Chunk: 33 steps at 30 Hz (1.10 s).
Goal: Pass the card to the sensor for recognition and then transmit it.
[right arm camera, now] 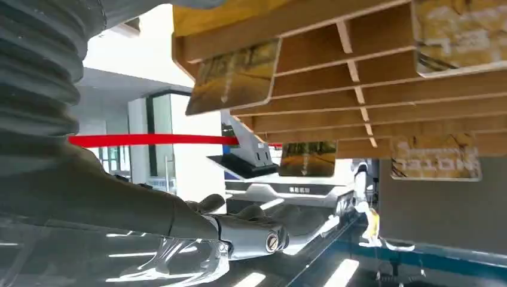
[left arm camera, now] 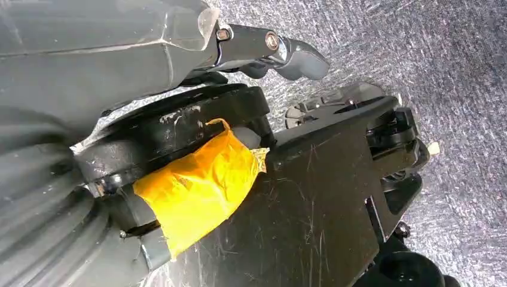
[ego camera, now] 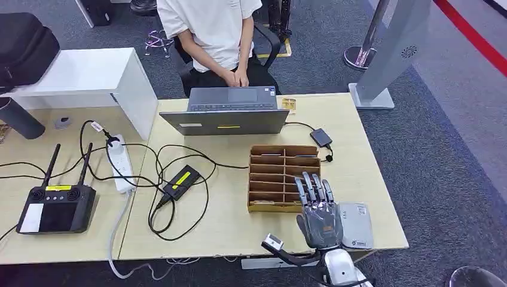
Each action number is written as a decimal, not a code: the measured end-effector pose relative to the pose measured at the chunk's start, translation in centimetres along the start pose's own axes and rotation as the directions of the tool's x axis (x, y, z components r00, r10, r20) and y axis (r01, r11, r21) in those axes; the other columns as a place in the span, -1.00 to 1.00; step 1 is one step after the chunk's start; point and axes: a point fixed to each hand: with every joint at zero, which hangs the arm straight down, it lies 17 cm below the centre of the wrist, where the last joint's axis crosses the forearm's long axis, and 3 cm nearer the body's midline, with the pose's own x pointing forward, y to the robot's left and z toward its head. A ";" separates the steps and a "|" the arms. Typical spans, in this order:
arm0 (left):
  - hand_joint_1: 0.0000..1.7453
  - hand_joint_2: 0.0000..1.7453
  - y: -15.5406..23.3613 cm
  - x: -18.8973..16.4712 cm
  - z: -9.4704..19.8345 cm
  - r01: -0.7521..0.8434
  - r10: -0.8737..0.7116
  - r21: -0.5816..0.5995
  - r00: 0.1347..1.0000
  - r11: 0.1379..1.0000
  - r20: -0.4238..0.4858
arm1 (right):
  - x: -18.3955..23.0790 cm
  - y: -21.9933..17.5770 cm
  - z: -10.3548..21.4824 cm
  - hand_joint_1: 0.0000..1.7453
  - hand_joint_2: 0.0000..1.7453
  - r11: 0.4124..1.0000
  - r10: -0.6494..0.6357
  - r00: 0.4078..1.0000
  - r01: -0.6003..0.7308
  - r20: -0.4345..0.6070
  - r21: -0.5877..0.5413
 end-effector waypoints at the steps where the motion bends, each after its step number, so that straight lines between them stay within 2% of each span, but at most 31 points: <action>1: -1.00 1.00 0.0 0.0 0.0 0.000 0.000 0.000 1.000 1.000 0.000 | -0.1 0.2 0.1 -1.00 1.00 1.000 0.001 1.000 -0.001 -0.003 0.004; 17: -1.00 1.00 0.0 0.0 0.0 0.001 -0.001 0.000 1.000 1.000 0.004 | -2.7 1.0 0.4 -1.00 1.00 1.000 0.002 0.998 -0.001 -0.060 0.028; 18: -1.00 1.00 0.0 0.0 0.0 0.001 -0.001 0.000 1.000 1.000 0.004 | -2.8 1.0 0.4 -0.14 1.00 1.000 0.001 0.998 0.000 -0.062 0.027; 19: -1.00 1.00 0.0 0.0 0.0 0.001 -0.001 0.000 1.000 1.000 0.004 | -2.9 0.9 0.4 0.88 1.00 1.000 0.001 0.998 0.001 -0.065 0.026; 20: -1.00 1.00 0.0 0.0 0.0 0.001 -0.001 0.000 1.000 1.000 0.004 | -3.0 0.9 0.4 1.00 1.00 1.000 0.001 0.998 0.001 -0.066 0.026; 33: -1.00 1.00 0.0 0.0 0.0 0.001 -0.001 0.000 1.000 1.000 0.005 | -3.0 1.0 0.7 1.00 1.00 1.000 -0.008 0.998 0.009 -0.060 0.028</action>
